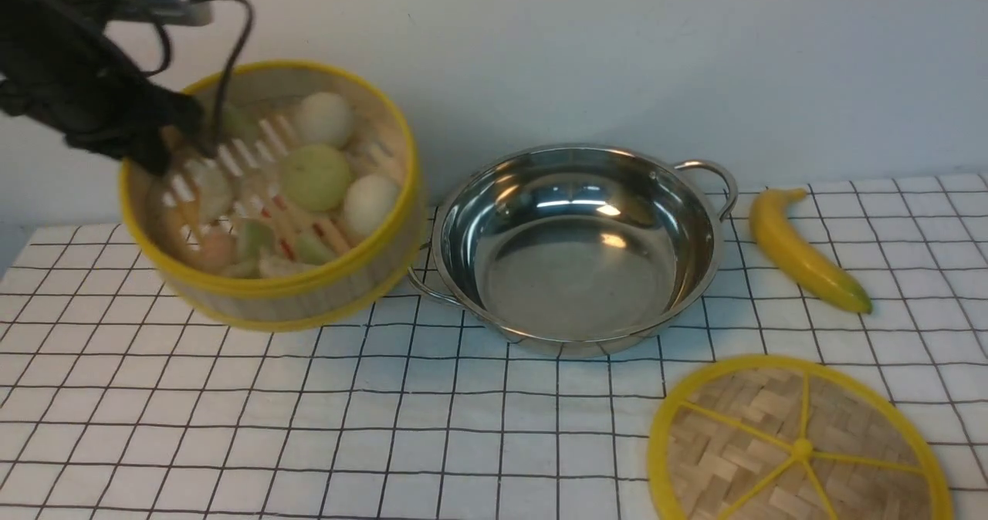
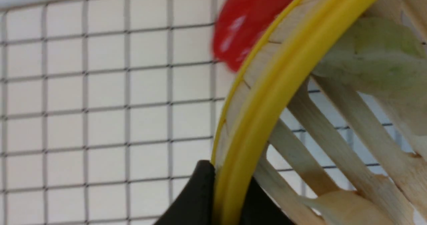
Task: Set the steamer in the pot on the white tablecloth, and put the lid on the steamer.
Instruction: 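Place the bamboo steamer basket with dumplings into the steel pot with the left gripper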
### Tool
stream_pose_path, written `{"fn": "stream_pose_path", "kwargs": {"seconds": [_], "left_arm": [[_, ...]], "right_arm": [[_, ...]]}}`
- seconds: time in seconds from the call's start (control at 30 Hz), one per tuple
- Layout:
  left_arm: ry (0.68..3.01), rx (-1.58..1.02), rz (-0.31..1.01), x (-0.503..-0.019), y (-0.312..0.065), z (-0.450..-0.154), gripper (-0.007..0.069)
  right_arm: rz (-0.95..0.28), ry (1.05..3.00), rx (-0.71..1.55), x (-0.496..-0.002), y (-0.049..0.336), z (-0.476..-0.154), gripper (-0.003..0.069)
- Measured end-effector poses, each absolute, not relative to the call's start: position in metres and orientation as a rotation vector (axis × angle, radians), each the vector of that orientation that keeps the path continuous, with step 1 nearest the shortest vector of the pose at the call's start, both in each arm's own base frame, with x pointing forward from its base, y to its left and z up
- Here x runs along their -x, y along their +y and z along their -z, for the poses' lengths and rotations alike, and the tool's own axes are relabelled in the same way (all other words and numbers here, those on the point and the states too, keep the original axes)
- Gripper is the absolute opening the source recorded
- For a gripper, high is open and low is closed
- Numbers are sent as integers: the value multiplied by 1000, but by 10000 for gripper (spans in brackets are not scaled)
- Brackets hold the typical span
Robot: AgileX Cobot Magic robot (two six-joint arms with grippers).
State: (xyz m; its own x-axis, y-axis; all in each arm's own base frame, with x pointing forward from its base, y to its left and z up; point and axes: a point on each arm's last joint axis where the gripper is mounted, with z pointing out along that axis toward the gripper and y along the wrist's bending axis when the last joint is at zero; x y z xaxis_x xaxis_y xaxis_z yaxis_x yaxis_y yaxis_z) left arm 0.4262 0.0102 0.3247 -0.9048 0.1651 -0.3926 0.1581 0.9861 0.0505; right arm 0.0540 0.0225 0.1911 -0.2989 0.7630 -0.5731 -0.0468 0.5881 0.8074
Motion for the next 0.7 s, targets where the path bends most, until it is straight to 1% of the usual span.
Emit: {"fn": "stream_pose_path", "kwargs": {"seconds": [0.03, 0.23, 0.3, 0.37, 0.47, 0.7], "left_arm": [[2712, -280, -7, -435, -10, -323, 29], [2613, -448, 77, -472, -104, -310, 29], [2590, -462, 105, -478, -126, -306, 29], [2579, -479, 126, -481, -142, -300, 29], [2587, -498, 138, -485, -156, -287, 29], [2649, -498, 126, -494, -163, -255, 29]], "right_arm": [[-900, 1697, -598, -54, 23, -191, 242], [-905, 1714, -593, -53, 24, -190, 242], [-907, 1721, -591, -53, 24, -189, 242], [-907, 1727, -588, -53, 24, -189, 242], [-908, 1729, -587, -53, 25, -189, 242], [-911, 1739, -585, -53, 25, -188, 242]]}}
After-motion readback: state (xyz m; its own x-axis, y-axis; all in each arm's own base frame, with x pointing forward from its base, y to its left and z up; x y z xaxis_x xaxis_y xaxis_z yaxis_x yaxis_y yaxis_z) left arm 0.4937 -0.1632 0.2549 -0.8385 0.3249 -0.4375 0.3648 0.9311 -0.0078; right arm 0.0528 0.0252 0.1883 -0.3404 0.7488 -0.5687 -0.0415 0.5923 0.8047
